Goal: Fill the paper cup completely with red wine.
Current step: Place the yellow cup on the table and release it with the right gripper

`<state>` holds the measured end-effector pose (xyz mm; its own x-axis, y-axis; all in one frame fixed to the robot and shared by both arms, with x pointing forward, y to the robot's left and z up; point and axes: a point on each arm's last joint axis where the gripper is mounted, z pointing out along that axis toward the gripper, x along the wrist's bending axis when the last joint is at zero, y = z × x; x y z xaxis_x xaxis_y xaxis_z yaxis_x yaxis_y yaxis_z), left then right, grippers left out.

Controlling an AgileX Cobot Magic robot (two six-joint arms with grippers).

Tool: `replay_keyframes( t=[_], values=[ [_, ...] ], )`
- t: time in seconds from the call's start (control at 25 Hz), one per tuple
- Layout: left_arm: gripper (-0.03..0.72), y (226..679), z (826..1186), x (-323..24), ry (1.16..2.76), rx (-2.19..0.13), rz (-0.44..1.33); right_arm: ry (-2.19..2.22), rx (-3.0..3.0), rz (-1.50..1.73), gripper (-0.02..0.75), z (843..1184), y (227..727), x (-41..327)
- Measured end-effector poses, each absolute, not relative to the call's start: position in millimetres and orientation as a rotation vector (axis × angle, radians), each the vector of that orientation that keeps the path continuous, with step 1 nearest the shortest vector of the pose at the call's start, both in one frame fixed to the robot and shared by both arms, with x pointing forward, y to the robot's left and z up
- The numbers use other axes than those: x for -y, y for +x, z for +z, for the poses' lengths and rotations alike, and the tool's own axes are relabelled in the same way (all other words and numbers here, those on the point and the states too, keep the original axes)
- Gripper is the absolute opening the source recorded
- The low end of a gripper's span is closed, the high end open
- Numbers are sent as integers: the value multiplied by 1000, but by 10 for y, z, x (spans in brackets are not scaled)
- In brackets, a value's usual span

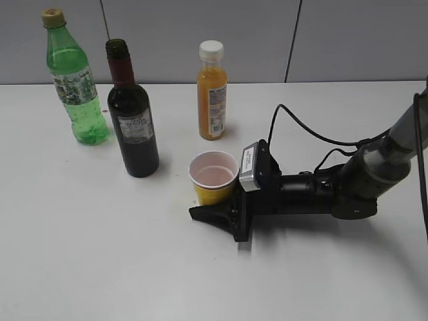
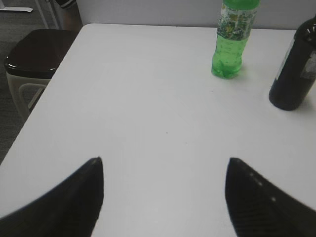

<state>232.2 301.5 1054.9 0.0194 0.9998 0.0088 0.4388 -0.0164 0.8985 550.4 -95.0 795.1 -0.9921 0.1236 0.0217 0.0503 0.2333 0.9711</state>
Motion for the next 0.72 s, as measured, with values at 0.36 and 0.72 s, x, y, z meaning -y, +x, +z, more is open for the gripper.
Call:
replay_keyframes(
  t=[0.36,0.72],
  values=[
    [582,2322,10549,-3015,1554,-1516,956,191,-2403,1887,652,7928,5467,1046],
    [582,2322,10549,-3015,1554,-1516,956,352,-2370,1791,650,7997,5388,1592]
  ],
)
